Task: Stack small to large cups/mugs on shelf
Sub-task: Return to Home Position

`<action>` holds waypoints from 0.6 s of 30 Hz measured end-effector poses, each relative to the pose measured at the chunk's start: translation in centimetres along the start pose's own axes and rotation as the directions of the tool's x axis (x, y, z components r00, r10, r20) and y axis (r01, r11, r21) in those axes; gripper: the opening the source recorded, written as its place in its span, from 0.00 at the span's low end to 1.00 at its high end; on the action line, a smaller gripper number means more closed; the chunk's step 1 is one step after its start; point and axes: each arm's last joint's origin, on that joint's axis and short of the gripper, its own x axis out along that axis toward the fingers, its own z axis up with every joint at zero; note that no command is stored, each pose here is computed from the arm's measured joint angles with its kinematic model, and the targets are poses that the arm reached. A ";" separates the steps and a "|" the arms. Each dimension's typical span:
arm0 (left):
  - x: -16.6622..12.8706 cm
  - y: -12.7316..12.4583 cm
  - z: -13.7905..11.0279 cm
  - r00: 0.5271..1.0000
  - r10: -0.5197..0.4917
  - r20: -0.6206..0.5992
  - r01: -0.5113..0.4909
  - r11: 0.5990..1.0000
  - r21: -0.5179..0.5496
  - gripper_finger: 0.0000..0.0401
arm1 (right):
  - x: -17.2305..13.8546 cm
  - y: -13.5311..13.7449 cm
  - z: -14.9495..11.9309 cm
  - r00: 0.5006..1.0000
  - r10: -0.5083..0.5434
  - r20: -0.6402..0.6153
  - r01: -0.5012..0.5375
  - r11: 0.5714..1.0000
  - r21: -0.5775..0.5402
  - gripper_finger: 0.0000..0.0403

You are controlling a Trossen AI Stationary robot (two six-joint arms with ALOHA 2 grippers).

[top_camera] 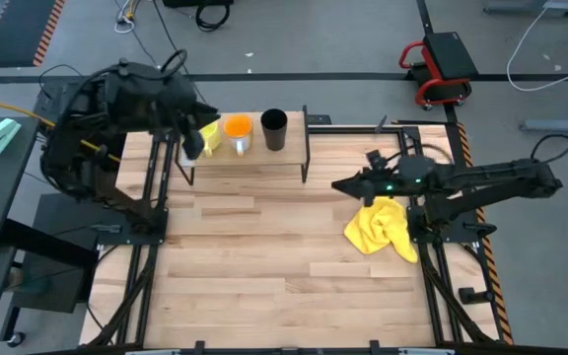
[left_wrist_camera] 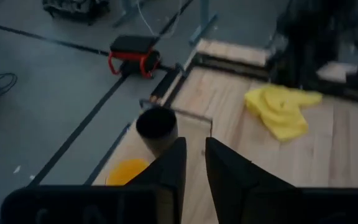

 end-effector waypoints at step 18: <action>-4.1 1.1 -2.5 0.997 0.011 -0.079 -0.012 1.000 -0.010 0.18 | -3.2 1.2 1.1 0.989 0.143 0.030 -0.144 0.988 0.046 0.14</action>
